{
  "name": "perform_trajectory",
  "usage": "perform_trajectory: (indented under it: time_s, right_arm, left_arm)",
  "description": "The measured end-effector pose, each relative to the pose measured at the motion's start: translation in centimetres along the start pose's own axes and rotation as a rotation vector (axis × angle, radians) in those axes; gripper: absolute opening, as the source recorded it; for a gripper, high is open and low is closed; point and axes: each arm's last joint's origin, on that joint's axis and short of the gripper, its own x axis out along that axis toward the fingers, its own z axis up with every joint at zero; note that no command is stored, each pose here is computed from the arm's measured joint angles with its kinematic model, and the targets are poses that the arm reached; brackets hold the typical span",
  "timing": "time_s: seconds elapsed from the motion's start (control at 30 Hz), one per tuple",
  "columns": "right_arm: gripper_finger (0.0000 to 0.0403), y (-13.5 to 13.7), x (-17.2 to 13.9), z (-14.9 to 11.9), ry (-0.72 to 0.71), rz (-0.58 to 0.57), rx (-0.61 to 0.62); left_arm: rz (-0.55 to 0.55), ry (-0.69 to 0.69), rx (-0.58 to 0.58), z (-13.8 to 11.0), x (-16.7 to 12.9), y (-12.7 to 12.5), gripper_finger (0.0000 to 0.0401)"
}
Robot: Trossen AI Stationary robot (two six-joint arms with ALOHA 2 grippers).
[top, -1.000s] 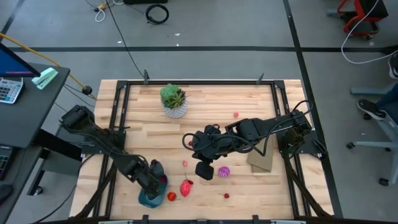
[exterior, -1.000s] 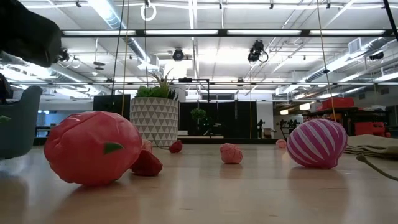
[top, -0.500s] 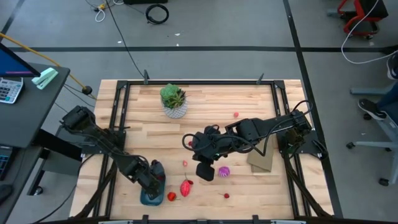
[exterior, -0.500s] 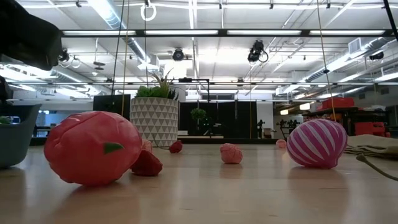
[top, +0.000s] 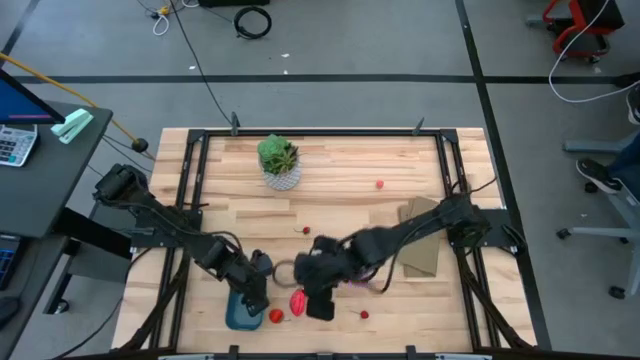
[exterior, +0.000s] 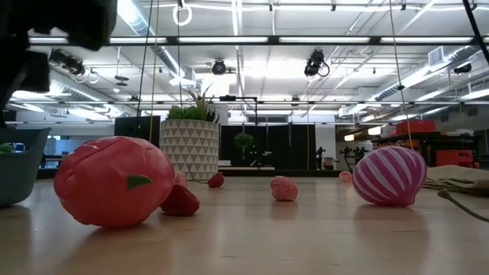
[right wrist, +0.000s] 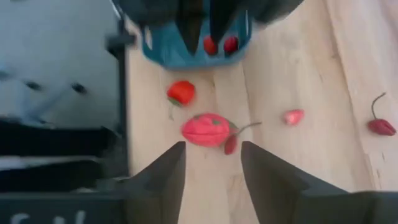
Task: Pick and placing Produce into tupperware
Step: Put the strawberry into the bin
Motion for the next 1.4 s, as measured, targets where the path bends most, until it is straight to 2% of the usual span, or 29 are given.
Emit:
perform_trajectory:
  time_s: [0.2, 0.37, 0.5, 0.6, 0.87, 1.07, 1.2, 1.3, 1.4]
  right_arm:
    - [0.0176, 1.4, 5.9, -1.4, 0.048, -0.006, -0.079]
    - [0.0169, 3.8, 9.1, -2.3, -0.010, 0.106, -0.163]
    - [0.0165, 4.9, 9.8, -2.5, -0.045, 0.160, -0.245]
    - [0.0166, 4.6, 9.9, -2.4, -0.052, 0.148, -0.278]
    - [0.0169, 4.7, 10.0, -2.0, -0.089, 0.174, -0.273]
    - [0.0169, 4.3, 11.4, -3.2, -0.051, 0.159, -0.274]
    - [0.0169, 3.3, 13.4, -4.6, -0.026, 0.145, -0.249]
    - [0.0169, 2.7, 14.5, -5.0, -0.055, 0.159, -0.209]
    - [0.0169, 2.4, 15.3, -5.3, -0.079, 0.165, -0.218]
  left_arm:
    - [0.030, -0.017, 0.092, 1.8, -1.5, -0.6, 0.0175]
    - [0.108, -0.006, 0.065, 3.2, -2.7, -0.3, 0.0175]
    - [0.141, -0.050, 0.082, 4.2, -3.8, -0.5, 0.0172]
    - [0.141, -0.093, 0.081, 5.1, -4.3, -0.7, 0.0174]
    - [0.142, -0.124, 0.061, 5.9, -5.3, -1.1, 0.0166]
    - [0.172, -0.104, 0.054, 5.9, -6.4, -1.6, 0.0154]
    - [0.188, -0.111, 0.061, 6.2, -8.3, -2.5, 0.0142]
    - [0.228, -0.140, 0.080, 6.4, -10.0, -3.1, 0.0134]
    - [0.264, -0.187, 0.086, 6.6, -12.0, -3.7, 0.0126]
